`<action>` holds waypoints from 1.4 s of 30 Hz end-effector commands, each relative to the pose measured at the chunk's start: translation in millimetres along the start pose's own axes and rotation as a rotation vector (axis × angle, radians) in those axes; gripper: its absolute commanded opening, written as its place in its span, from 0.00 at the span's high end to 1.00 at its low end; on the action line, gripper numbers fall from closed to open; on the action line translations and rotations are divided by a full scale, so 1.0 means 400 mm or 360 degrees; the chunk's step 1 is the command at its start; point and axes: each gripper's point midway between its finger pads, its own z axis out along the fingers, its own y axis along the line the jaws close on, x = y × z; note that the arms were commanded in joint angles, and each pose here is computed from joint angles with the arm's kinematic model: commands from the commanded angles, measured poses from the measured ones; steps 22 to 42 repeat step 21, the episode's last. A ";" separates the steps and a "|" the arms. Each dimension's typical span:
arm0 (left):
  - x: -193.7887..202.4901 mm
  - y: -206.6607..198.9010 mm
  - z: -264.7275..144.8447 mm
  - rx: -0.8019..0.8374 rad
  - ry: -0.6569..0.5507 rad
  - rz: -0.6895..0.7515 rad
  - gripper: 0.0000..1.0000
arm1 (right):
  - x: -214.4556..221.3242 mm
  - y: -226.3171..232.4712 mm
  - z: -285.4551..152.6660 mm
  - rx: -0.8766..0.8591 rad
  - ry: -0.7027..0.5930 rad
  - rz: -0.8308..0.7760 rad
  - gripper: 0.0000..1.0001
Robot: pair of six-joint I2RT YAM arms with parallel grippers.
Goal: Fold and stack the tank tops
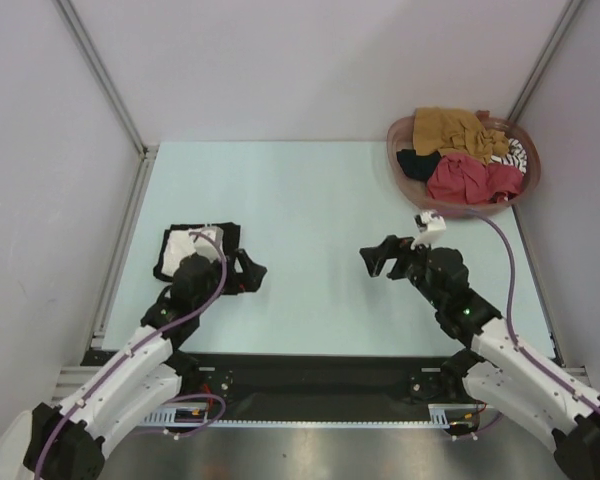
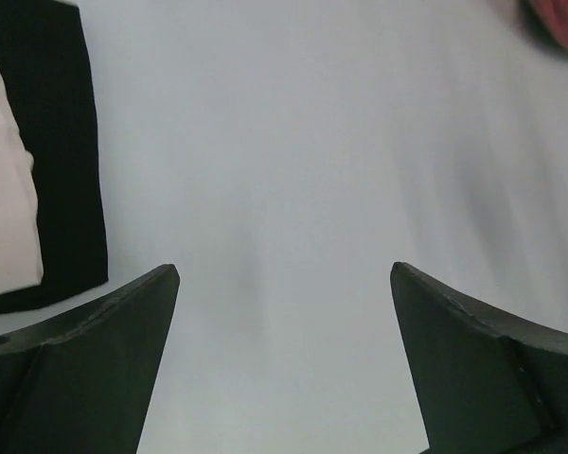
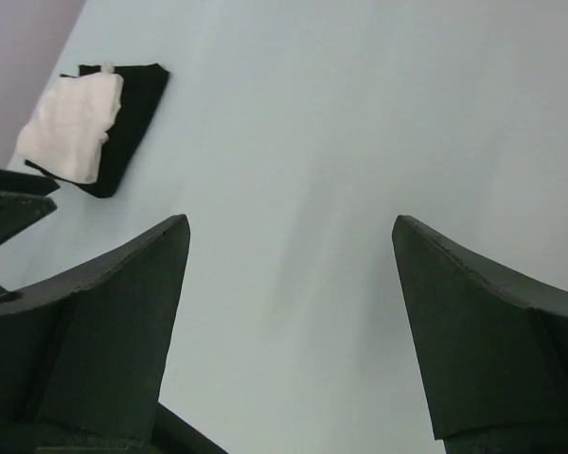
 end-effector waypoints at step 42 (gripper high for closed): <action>0.018 -0.028 -0.057 0.0254 -0.0248 0.0190 0.00 | 0.095 -0.141 -0.065 0.0278 -0.0088 -0.0032 0.10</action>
